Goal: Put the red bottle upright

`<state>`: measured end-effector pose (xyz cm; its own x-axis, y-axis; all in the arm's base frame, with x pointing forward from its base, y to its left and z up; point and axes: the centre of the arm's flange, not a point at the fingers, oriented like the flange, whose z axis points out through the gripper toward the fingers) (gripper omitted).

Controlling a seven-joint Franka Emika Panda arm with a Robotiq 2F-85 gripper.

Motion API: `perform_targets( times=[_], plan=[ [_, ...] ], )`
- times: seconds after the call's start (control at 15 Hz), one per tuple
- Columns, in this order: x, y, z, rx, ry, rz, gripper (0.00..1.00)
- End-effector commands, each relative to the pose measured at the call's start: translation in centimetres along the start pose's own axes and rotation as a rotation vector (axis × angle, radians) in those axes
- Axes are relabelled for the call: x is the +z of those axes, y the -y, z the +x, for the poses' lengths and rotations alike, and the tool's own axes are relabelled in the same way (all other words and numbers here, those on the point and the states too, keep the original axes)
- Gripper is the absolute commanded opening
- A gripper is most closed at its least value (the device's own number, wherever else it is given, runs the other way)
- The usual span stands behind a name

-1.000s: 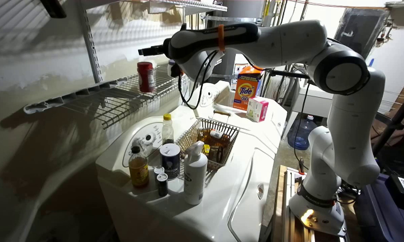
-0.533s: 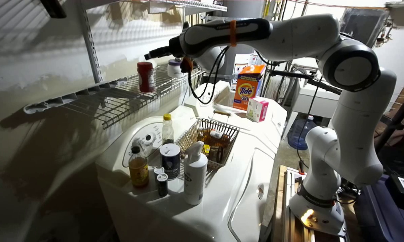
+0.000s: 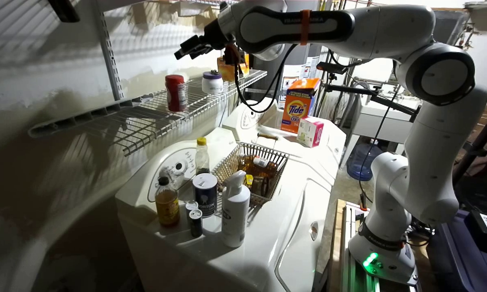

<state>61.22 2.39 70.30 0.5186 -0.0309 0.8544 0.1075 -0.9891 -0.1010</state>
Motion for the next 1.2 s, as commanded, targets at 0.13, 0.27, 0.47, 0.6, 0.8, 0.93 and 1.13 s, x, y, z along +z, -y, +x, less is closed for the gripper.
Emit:
perform_targets(
  times=[0.13,0.27,0.47,0.6,0.8,0.93,1.13],
  plan=[
    [-2.7,1.5,1.6,0.014,0.081,-0.082,1.00],
    [-1.8,0.8,1.1,0.004,0.071,-0.067,1.00],
    [-2.0,0.6,1.1,0.009,0.095,-0.087,1.00],
    [-2.0,0.6,1.1,0.010,0.096,-0.089,1.00],
    [-2.0,0.6,1.1,0.010,0.097,-0.089,1.00],
    [-2.0,0.6,1.1,0.010,0.097,-0.090,1.00],
    [-2.0,0.6,1.1,0.011,0.097,-0.090,1.00]
  ],
)
